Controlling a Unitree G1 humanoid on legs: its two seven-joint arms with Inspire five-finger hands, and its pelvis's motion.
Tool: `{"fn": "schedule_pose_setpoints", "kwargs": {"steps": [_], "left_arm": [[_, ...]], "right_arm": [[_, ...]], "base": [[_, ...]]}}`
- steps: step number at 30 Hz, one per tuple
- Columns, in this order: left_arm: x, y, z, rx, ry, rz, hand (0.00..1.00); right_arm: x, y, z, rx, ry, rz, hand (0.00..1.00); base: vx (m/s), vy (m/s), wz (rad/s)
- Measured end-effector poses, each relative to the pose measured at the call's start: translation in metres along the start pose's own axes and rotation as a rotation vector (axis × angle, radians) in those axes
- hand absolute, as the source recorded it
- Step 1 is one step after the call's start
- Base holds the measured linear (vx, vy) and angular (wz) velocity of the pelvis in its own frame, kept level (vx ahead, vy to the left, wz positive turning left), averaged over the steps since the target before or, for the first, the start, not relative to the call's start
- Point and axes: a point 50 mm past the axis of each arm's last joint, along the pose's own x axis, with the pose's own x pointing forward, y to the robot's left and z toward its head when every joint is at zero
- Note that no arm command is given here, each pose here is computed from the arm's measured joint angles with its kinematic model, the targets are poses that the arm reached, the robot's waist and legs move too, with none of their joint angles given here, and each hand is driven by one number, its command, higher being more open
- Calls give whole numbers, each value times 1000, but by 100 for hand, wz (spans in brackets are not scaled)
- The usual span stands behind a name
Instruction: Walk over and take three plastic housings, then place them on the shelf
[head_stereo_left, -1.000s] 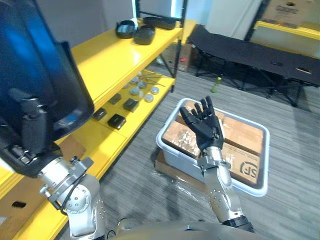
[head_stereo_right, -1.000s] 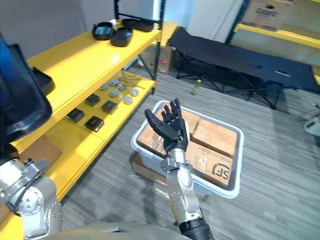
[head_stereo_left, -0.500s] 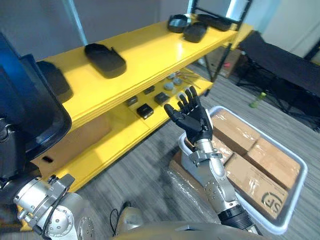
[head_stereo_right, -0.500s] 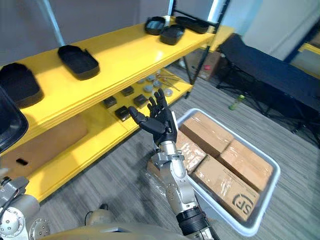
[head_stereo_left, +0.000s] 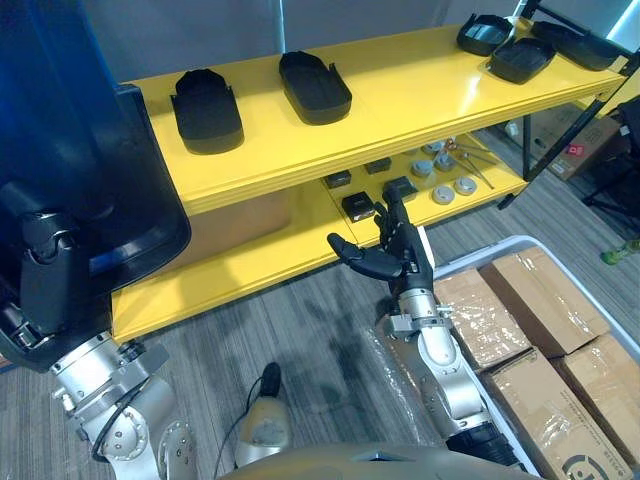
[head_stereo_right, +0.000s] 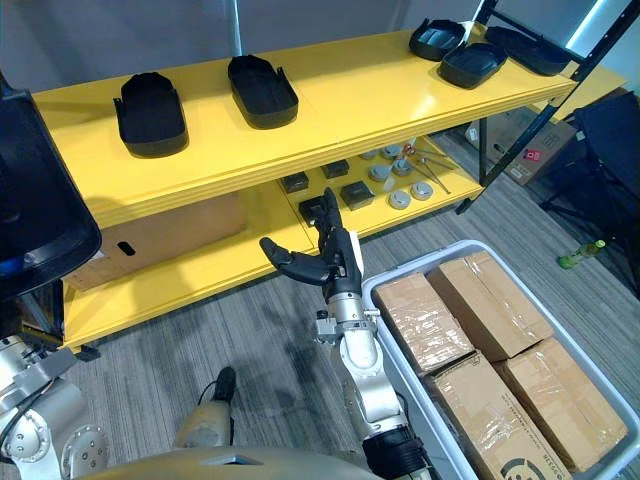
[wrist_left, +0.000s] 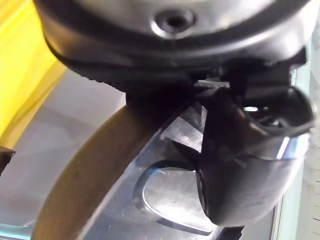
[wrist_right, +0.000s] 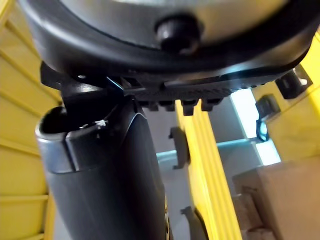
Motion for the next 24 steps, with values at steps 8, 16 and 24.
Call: {"fn": "schedule_pose_setpoints", "kwargs": {"steps": [8,16,24], "left_arm": [[-3,-3,-3,-27,20,23,0],[2,5,6,21,-29,2,0],[9,0,5,60,-42,19,0]], "right_arm": [[-2,-5,9,-27,-89,51,100],[10,5,37,21,-240,1,100],[12,1,51,29,-352,-67,100]], "base": [[-91,-22,4],[15,127,-2],[324,245,39]]}}
